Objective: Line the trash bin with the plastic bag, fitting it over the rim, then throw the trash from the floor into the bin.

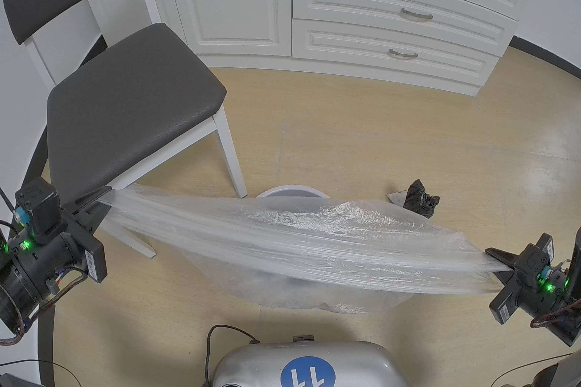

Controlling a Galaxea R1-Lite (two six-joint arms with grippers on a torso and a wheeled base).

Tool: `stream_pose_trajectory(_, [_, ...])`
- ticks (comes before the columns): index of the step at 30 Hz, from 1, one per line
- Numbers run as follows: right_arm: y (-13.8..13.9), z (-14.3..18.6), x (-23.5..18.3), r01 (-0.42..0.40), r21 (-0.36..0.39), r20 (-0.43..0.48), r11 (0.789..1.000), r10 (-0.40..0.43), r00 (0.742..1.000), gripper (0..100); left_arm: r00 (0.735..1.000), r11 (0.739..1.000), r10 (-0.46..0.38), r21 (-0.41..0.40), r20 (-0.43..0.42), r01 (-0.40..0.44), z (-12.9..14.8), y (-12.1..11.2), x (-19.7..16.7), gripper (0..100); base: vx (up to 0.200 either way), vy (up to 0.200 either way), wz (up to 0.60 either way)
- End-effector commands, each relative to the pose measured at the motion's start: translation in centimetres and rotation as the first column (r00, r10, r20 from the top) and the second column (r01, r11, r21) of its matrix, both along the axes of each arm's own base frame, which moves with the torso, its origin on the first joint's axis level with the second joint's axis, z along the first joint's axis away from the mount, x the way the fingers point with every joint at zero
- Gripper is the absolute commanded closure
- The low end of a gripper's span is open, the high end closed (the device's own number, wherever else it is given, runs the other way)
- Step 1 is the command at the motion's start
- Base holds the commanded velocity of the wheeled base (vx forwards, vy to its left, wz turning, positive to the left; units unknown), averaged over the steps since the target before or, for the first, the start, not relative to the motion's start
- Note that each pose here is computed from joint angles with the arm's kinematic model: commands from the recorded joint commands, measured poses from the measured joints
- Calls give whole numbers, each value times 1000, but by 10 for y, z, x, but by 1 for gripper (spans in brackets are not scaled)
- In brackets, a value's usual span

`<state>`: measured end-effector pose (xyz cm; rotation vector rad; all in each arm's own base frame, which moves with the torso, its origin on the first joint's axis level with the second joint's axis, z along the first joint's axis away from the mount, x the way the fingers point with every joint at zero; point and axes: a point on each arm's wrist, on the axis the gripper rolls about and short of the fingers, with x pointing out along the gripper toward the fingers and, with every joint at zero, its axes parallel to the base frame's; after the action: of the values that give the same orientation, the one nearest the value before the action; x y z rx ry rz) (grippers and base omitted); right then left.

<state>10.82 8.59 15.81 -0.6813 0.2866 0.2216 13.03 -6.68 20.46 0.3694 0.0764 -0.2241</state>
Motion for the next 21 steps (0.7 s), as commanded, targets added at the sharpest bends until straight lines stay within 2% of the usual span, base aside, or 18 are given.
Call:
stream_pose_trajectory(1, [-1, -2, 1, 15, -12, -5, 1000, -15, 1000, 100, 1000, 1000, 22, 1, 6, -22, 1, 2, 1, 100, 0, 0, 0])
stream_pose_trajectory(8, [-2, 0, 2, 46, -16, 8, 999, -46, 999, 100, 1000, 1000, 27, 2, 3, -27, 0, 3, 2, 100, 0, 0, 0])
stream_pose_trajectory(12, [1, 4, 3, 37, 5, 18, 999, -37, 999, 100, 1000, 1000, 15, -1, 5, -15, 0, 0, 4, 100, 0, 0, 0])
stream_pose_trajectory(21, [20, 6, 19, 7, 87, 93, 996, -15, 996, 100, 991, 991, -131, -18, 9, 131, -5, -26, 2, 100, 0, 0, 0])
